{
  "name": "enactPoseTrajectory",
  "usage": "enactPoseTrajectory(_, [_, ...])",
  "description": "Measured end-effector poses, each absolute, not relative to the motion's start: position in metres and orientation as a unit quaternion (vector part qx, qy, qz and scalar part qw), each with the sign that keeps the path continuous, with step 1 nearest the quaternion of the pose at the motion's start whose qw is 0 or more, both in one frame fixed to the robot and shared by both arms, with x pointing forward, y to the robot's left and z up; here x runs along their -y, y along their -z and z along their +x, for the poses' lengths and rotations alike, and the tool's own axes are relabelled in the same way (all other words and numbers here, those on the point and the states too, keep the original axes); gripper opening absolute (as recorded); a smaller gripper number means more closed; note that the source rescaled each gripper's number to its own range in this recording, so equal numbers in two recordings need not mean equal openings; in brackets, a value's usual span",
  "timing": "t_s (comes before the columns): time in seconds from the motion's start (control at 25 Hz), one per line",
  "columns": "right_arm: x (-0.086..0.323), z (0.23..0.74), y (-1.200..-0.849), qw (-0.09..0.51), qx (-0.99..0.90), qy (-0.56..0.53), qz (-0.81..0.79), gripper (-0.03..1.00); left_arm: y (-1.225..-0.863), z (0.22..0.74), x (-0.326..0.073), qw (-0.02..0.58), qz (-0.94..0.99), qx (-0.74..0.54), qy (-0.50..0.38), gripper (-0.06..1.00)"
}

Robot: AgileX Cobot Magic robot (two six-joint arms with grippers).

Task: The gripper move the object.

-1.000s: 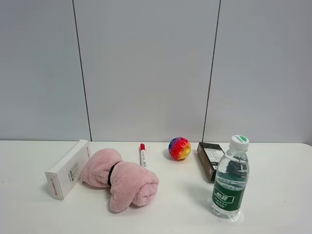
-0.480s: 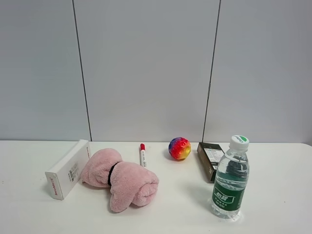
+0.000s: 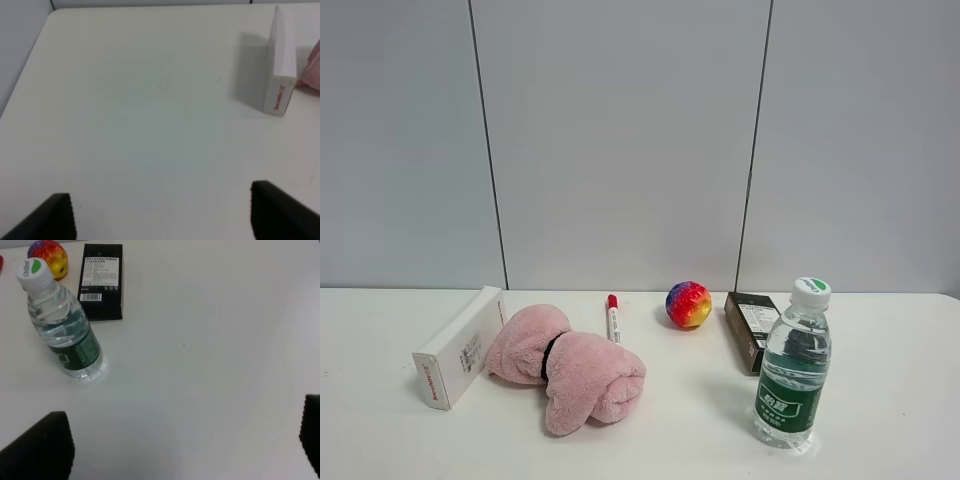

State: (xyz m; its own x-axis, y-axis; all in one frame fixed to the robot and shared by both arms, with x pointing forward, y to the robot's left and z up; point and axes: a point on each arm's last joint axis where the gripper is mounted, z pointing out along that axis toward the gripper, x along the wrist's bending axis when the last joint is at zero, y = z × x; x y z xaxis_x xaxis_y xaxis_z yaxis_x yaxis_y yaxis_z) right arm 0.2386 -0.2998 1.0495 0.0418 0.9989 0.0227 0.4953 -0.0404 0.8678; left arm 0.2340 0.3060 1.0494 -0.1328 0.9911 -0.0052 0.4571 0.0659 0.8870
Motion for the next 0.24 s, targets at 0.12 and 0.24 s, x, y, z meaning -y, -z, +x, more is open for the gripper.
enactPoseTrajectory(0.12, [0.2998,0.2386,-1.0495,0.355,-0.595,-0.354,0.628,1.00,-1.0494,0.2340,-0.3060,0.343,0.562,-0.644,-0.389,0.83])
enactPoseTrajectory(0.24, [0.2998,0.2386,-1.0495,0.355,-0.595,-0.354,0.628,1.00,-1.0494,0.2340,-0.3060,0.343,0.562,-0.644,-0.389,0.83])
